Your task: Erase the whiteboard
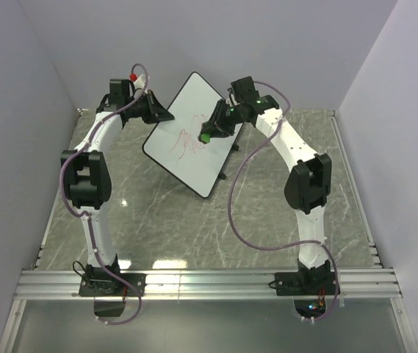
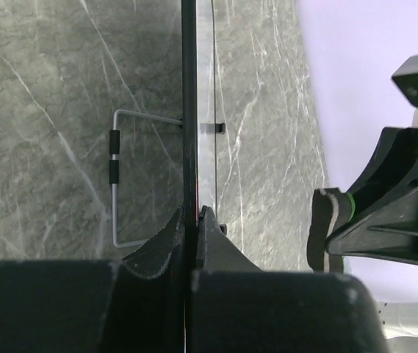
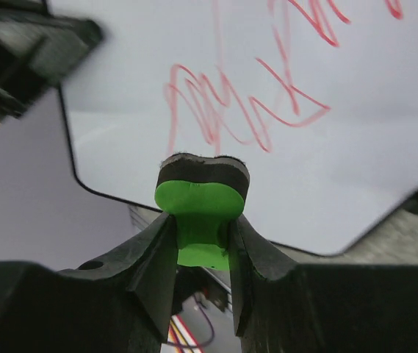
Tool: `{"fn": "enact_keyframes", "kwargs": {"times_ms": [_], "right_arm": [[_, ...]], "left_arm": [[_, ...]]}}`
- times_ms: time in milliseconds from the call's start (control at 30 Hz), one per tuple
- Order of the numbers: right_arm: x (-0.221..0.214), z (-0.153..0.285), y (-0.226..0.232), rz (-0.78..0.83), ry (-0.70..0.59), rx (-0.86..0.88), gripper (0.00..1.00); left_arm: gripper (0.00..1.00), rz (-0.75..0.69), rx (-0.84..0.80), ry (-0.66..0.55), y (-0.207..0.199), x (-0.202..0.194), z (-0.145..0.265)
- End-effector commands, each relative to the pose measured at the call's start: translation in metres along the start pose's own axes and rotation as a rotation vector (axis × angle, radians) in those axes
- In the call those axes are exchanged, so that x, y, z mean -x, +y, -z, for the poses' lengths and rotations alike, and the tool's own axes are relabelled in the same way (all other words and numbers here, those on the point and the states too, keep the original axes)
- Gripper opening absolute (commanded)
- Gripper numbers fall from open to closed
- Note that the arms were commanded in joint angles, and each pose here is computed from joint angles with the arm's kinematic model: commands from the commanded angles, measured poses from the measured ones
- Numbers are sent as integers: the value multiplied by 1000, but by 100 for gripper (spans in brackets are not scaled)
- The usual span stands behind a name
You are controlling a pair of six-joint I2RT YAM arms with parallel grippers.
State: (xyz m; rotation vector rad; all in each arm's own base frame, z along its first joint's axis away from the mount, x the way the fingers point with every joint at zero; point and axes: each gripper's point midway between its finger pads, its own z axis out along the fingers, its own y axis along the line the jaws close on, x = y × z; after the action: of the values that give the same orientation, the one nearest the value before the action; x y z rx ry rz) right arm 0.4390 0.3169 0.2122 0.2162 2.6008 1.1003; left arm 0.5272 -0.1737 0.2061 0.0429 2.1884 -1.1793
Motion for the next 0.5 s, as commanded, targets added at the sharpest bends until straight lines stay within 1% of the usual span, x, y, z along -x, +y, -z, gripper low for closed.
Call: {"fn": "enact_keyframes", "kwargs": {"times_ms": [0,33,67,100,133,167,233,300,433,467], "right_arm": [[21,-7,56,14,-91,167,0],[26,-7,66,24,-109,188,0],[25,-23,60,14,-94,174,0],[25,-27,63,13,-95,170,0],[24,-26,74,22,-103,176,0],[23,-39,69,13,-92,160,0],[15,-46,78,19,-86,172,0],[10,-52,78,18,-82,174,0],[1,-58,95,53,-86,204,0],[-6,-69,93,54,-69,192,0]], "left_arm": [[0,-45,-6,49,-5,-20,3],[0,-37,28,45,1,-21,3],[0,-32,39,47,4,-22,1],[0,-22,51,49,7,-24,1],[0,-18,64,49,9,-25,0],[0,-23,71,49,8,-26,-1],[0,-23,104,56,11,-31,-5],[0,-44,109,70,3,-36,-13],[0,-53,144,93,-4,-47,-27],[0,-53,152,93,-6,-49,-29]]}}
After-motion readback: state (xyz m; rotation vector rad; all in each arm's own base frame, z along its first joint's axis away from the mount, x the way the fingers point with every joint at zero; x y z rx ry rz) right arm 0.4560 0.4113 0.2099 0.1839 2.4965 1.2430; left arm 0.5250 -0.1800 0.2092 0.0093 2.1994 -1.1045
